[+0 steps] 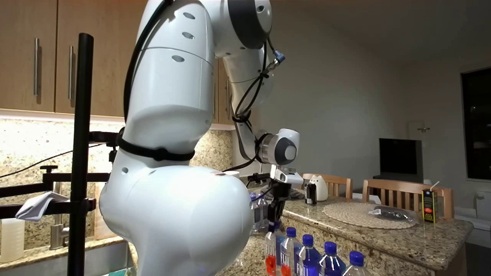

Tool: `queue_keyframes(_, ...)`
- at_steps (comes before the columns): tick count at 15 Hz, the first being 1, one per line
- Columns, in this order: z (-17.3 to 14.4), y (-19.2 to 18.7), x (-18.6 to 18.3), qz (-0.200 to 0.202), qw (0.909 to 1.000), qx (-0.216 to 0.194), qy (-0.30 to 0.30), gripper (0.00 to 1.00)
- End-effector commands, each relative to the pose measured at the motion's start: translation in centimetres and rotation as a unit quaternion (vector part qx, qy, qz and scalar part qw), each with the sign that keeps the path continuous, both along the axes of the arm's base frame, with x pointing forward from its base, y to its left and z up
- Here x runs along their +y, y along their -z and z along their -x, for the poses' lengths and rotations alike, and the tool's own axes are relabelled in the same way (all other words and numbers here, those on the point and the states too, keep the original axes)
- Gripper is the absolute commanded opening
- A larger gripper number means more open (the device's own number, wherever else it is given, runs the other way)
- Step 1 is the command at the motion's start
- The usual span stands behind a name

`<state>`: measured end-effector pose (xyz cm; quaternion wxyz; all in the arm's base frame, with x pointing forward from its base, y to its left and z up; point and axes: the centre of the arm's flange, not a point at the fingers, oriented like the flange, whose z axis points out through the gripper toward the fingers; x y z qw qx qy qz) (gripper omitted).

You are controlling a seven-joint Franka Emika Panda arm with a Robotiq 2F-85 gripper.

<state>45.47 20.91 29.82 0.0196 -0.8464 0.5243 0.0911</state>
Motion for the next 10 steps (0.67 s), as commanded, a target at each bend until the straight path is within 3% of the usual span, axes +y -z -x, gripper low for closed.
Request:
queue_keyframes(1, 1.11, 0.04, -0.51, -0.003, 0.9994, -0.009, 0.033, 0.14)
queue_keyframes(6, 1.26, 0.28, -0.24, -0.009, 0.9991, -0.012, 0.041, 0.14)
queue_keyframes(7, 1.27, 0.3, -0.21, -0.01, 0.999, -0.014, 0.041, 0.18)
queue_keyframes(8, 1.3, 0.31, -0.19, -0.01, 0.999, -0.015, 0.042, 0.6)
queue_keyframes(10, 1.38, 0.35, -0.18, -0.011, 0.9988, -0.017, 0.044, 0.67)
